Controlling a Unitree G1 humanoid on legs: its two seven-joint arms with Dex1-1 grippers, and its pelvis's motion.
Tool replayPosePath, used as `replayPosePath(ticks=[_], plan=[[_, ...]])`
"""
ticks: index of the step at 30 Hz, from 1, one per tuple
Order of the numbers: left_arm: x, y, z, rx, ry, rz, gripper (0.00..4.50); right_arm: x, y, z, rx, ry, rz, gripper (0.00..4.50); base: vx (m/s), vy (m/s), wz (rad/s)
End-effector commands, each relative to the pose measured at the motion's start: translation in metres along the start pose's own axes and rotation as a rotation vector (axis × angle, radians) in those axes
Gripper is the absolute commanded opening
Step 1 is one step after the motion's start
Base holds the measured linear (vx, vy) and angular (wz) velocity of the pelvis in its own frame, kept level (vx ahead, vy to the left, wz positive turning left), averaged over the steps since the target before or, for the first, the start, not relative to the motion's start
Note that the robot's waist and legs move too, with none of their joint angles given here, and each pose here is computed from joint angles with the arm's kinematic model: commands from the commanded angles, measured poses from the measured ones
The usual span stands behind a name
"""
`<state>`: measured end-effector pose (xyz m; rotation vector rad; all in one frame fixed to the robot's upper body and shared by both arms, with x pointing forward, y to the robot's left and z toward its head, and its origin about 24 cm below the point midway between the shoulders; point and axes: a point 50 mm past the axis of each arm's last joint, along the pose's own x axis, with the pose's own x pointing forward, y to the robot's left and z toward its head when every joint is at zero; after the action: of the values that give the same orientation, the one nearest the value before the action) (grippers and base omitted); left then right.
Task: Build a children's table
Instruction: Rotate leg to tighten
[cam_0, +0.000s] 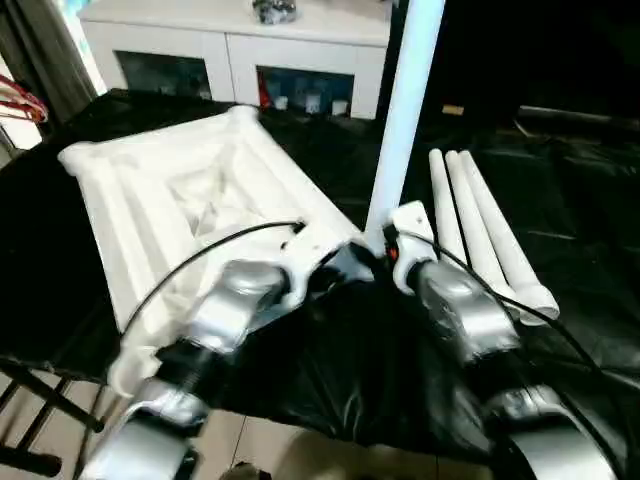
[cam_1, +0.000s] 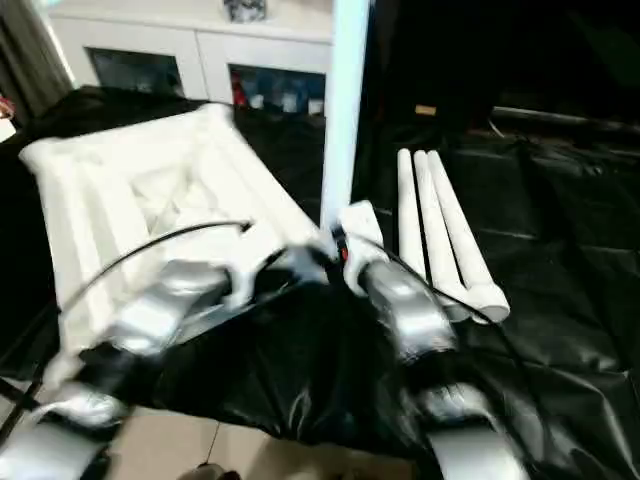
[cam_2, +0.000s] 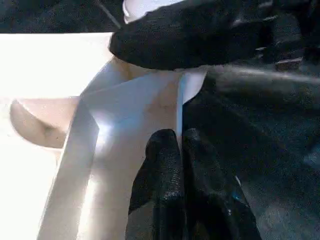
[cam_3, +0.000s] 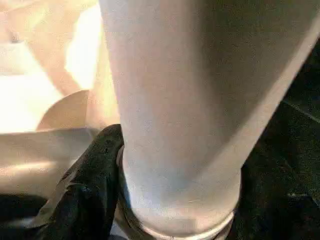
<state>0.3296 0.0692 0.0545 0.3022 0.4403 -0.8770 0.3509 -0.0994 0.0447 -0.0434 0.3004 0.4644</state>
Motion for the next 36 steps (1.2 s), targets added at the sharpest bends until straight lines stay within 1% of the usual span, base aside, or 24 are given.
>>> replayPosePath(ticks=[1, 2, 3, 5, 6, 7, 8, 11, 12, 13, 14, 15, 16, 17, 22, 27, 30, 31, 32, 34, 36], plan=[[0.005, -0.002, 0.033, 0.033, -0.109, 0.044, 0.00, 0.012, 0.038, -0.004, 0.048, 0.019, 0.130, 3.29, 0.000, 0.000, 0.00], [0.006, -0.006, 0.034, 0.049, -0.120, 0.022, 0.00, 0.014, 0.042, -0.002, 0.049, 0.015, 0.148, 3.29, 0.000, 0.000, 0.00], [0.006, -0.006, 0.034, 0.049, -0.120, 0.022, 0.00, 0.014, 0.042, -0.002, 0.049, 0.015, 0.148, 3.43, 0.000, 0.000, 0.00], [0.006, -0.007, 0.035, 0.058, -0.124, 0.010, 0.00, 0.016, 0.043, 0.000, 0.047, 0.011, 0.153, 3.43, 0.000, 0.000, 0.00], [0.005, -0.008, 0.034, 0.060, -0.125, 0.002, 0.00, 0.016, 0.042, 0.001, 0.039, 0.006, 0.152, 3.76, 0.000, 0.000, 0.00], [0.003, -0.008, 0.033, 0.070, -0.128, -0.011, 0.00, 0.016, 0.040, 0.003, 0.014, -0.004, 0.149, 3.76, 0.000, 0.000, 0.00], [0.002, -0.007, 0.032, 0.076, -0.128, -0.022, 0.00, 0.016, 0.038, 0.004, -0.006, -0.011, 0.148, 3.87, 0.000, 0.000, 0.00], [-0.004, -0.006, 0.029, 0.099, -0.133, -0.062, 0.00, 0.011, 0.027, 0.007, -0.030, -0.029, 0.179, 3.87, 0.000, 0.000, 0.00], [-0.005, -0.006, 0.028, 0.102, -0.133, -0.068, 0.00, 0.010, 0.025, 0.007, -0.036, -0.029, 0.187, 3.87, 0.000, 0.000, 0.00], [-0.008, -0.005, 0.025, 0.112, -0.133, -0.092, 0.00, 0.006, 0.021, 0.006, -0.060, -0.026, 0.226, 3.87, 0.000, 0.000, 0.00], [-0.008, -0.005, 0.025, 0.112, -0.133, -0.092, 0.00, 0.006, 0.021, 0.006, -0.060, -0.026, 0.226, 3.87, 0.000, 0.000, 0.00], [-0.013, -0.003, 0.021, 0.128, -0.127, -0.123, 0.00, -0.001, 0.016, 0.004, -0.102, -0.018, 0.285, 3.87, 0.000, 0.000, 0.00], [-0.017, -0.002, 0.018, 0.133, -0.121, -0.140, 0.00, -0.006, 0.013, 0.003, -0.118, -0.012, 0.321, 3.87, 0.000, 0.000, 0.00], [-0.017, -0.002, 0.018, 0.133, -0.121, -0.140, 0.00, -0.006, 0.013, 0.003, -0.118, -0.012, 0.321, 3.87, 0.000, 0.000, 0.00], [-0.032, 0.004, 0.009, 0.203, -0.119, -0.237, 0.00, -0.027, 0.002, -0.001, -0.168, 0.011, 0.456, 3.87, 0.000, 0.000, 0.00], [-0.047, 0.011, -0.001, 0.242, -0.079, -0.323, 0.00, -0.045, -0.002, -0.005, -0.219, 0.055, 0.588, 3.87, 0.000, 0.000, 0.00], [-0.050, 0.012, -0.004, 0.250, -0.069, -0.345, 0.00, -0.049, -0.003, -0.004, -0.228, 0.060, 0.608, 3.87, 0.000, 0.000, 0.00], [-0.052, 0.013, -0.005, 0.253, -0.065, -0.362, 0.00, -0.050, -0.003, -0.004, -0.231, 0.061, 0.616, 3.71, 0.000, 0.000, 0.00], [-0.054, 0.013, -0.006, 0.254, -0.063, -0.370, 0.00, -0.050, -0.003, -0.003, -0.233, 0.062, 0.619, 3.71, 0.000, 0.000, 0.00], [-0.054, 0.013, -0.007, 0.256, -0.060, -0.378, 0.00, -0.051, -0.003, -0.003, -0.234, 0.063, 0.622, 3.43, 0.000, 0.000, 0.00], [-0.056, 0.013, -0.008, 0.259, -0.054, -0.387, 0.00, -0.051, -0.003, -0.002, -0.237, 0.065, 0.629, 3.37, 0.000, 0.000, 0.00]])
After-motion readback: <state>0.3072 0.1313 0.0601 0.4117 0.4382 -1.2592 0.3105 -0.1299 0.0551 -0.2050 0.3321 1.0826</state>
